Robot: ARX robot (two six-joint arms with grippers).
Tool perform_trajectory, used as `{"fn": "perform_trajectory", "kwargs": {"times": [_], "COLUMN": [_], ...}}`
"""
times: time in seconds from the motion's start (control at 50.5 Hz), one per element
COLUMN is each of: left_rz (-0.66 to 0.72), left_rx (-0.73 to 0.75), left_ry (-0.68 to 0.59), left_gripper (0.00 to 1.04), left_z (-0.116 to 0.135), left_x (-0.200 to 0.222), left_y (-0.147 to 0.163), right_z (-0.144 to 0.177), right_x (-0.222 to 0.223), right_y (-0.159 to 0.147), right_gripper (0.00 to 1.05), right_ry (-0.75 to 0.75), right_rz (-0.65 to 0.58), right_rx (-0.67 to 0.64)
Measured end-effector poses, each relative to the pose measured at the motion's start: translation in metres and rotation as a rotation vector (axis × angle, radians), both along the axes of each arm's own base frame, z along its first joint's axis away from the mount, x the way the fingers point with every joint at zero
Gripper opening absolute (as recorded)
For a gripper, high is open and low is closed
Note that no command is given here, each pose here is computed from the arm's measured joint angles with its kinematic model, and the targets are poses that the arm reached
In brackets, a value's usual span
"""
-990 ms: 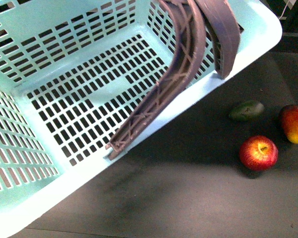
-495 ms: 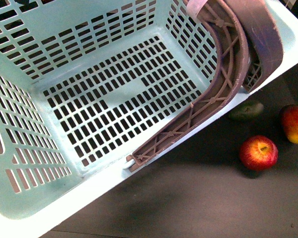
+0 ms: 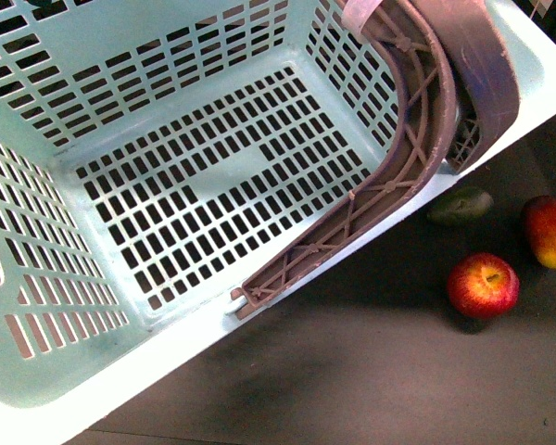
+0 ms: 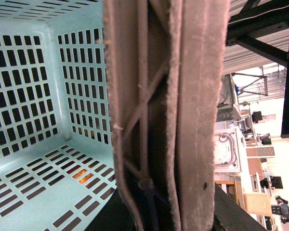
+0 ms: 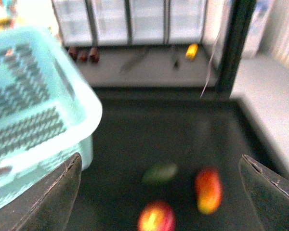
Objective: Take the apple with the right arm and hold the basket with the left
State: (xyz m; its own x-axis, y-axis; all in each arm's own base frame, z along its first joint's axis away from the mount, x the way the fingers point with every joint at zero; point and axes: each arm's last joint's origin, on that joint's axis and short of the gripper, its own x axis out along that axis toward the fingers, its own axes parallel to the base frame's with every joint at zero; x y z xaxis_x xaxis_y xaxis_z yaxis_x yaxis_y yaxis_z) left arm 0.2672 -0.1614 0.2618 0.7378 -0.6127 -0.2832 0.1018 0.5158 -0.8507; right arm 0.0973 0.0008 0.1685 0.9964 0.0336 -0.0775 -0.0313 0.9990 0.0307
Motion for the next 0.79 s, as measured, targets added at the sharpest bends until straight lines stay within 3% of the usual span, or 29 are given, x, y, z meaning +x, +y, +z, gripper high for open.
{"fn": "perform_trajectory", "kwargs": {"times": [0.04,0.158,0.356,0.594,0.792], "left_rz": [0.0,-0.003,-0.001,-0.002,-0.001], "left_rx": [0.0,0.002,0.005,0.004,0.005], "left_ry": [0.0,-0.002,-0.001,0.0,0.0], "left_gripper": [0.18,0.18,0.18,0.18,0.18], "left_z": [0.0,0.0,-0.001,-0.001,-0.001], "left_x": [0.0,0.0,0.0,0.0,0.0], "left_y": [0.0,0.0,-0.001,-0.001,-0.001], "right_z": [-0.001,-0.01,-0.016,-0.041,-0.077], "right_x": [0.001,0.007,0.036,0.102,0.151], "right_y": [0.001,0.001,-0.008,-0.012,-0.019], "right_gripper": [0.96,0.96,0.96,0.96,0.96], "right_ry": [0.204,0.423,0.44,0.479,0.529], "right_rz": [0.009,0.017,-0.001,0.099,0.074], "right_rx": [0.056,0.097,0.031,-0.087,-0.167]}}
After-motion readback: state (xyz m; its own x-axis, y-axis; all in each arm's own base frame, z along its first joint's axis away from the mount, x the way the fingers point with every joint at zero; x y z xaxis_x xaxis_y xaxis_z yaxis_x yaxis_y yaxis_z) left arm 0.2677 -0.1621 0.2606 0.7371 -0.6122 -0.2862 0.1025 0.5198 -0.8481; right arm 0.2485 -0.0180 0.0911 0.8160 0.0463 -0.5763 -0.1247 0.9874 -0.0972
